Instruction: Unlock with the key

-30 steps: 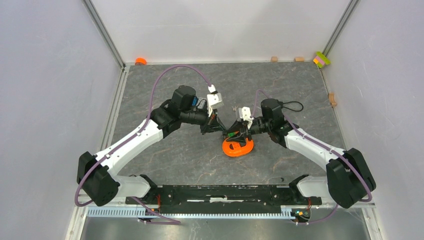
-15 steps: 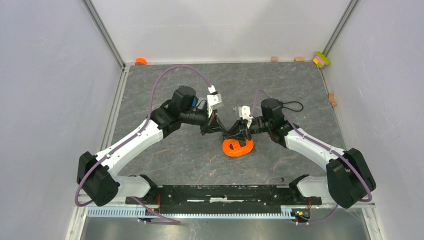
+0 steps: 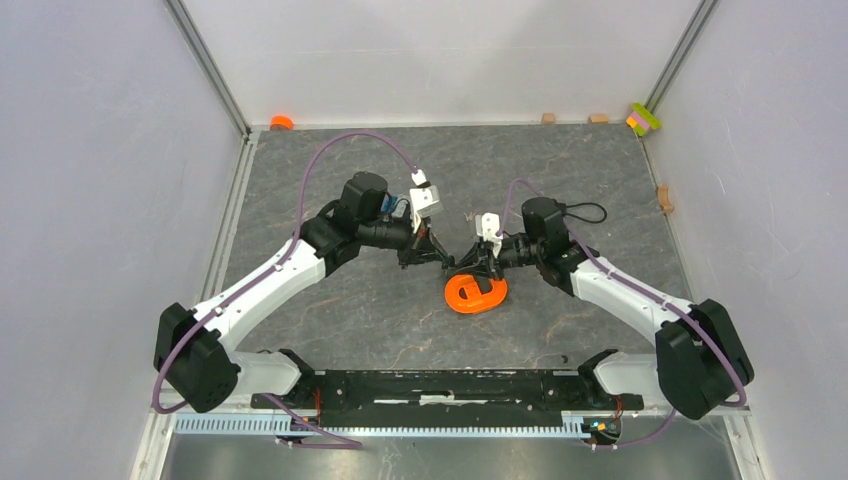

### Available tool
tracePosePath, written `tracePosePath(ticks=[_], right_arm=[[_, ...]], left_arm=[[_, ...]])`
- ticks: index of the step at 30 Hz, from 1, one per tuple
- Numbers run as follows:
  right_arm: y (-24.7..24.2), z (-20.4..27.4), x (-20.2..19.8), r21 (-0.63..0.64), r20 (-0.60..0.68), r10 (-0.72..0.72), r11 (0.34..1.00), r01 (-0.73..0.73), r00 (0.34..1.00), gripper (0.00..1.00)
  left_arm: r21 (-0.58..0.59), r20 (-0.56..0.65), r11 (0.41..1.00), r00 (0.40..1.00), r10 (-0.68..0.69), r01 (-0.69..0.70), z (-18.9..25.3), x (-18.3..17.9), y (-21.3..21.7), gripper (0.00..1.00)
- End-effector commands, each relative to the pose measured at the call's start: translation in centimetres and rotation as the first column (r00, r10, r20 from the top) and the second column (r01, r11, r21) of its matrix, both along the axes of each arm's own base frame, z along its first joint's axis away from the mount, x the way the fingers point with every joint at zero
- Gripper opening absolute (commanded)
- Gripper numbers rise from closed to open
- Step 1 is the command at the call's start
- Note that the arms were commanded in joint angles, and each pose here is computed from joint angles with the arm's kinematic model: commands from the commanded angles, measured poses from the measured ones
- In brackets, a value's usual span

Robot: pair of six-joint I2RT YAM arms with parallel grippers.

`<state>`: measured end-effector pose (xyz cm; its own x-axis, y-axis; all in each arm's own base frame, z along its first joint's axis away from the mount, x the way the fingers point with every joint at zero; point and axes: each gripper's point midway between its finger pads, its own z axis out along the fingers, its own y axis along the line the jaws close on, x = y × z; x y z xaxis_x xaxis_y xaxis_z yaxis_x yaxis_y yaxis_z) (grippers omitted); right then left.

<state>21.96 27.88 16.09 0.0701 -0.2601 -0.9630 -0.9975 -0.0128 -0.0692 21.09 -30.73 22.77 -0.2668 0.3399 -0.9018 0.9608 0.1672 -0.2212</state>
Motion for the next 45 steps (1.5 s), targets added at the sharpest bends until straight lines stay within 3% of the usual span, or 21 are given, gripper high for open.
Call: tracePosePath(ticks=[1, 6, 10, 16, 20, 24, 30, 35, 42, 45], right_arm=[[-0.4, 2.1, 1.6, -0.003, 0.121, -0.046, 0.999, 0.047, 0.992, 0.03], [-0.9, 2.0, 2.2, -0.023, 0.153, -0.083, 0.996, 0.088, 0.985, 0.0], [-1.3, 2.0, 3.0, -0.04, 0.177, -0.123, 0.99, 0.132, 0.977, 0.0], [-1.6, 2.0, 3.4, -0.057, 0.213, -0.139, 0.986, 0.154, 0.967, 0.0], [-1.9, 1.3, 3.3, -0.098, 0.218, -0.14, 0.981, 0.165, 0.966, 0.0], [-1.8, 0.9, 3.5, -0.134, 0.26, -0.149, 0.973, 0.189, 0.954, 0.0], [-1.9, 1.2, 3.9, -0.137, 0.313, -0.189, 0.961, 0.241, 0.931, 0.0], [-2.0, 1.6, 4.1, -0.129, 0.335, -0.207, 0.956, 0.262, 0.919, 0.0], [-1.8, 0.9, 3.9, -0.144, 0.329, -0.201, 0.955, 0.259, 0.923, 0.0], [-1.9, 0.7, 4.0, -0.148, 0.329, -0.204, 0.953, 0.263, 0.922, 0.0]], left_arm=[[-0.04, 0.017, 0.999, 1.0, 0.012, -0.011, 1.2, 0.1, 0.4, 0.02], [0.008, 0.047, 0.999, 0.998, 0.031, -0.032, -0.1, 0.7, 1.0, 0.03], [0.038, 0.058, 0.999, 0.998, 0.029, -0.031, -1.1, 0.9, 1.2, 0.1], [0.066, 0.034, 0.997, 0.999, 0.029, -0.031, -1.8, 1.3, 1.0, 0.33], [0.059, 0.02, 0.997, 0.999, 0.044, -0.045, -1.3, 1.9, 0.6, 0.58], [0.045, 0.021, 0.996, 0.997, 0.08, -0.081, -0.3, 3.1, 0.0, 0.71], [0.043, -0.068, 0.987, 0.986, 0.155, -0.152, -0.6, 4.8, -1.2, 0.71], [0.042, -0.201, 0.981, 0.96, 0.194, -0.189, -2.3, 4.9, -2.1, 0.63], [0.029, -0.289, 0.982, 0.939, 0.187, -0.187, -2.7, 5.4, -3.4, 0.56], [0.035, -0.314, 0.984, 0.933, 0.178, -0.176, -3.1, 5.3, -3.6, 0.48]])
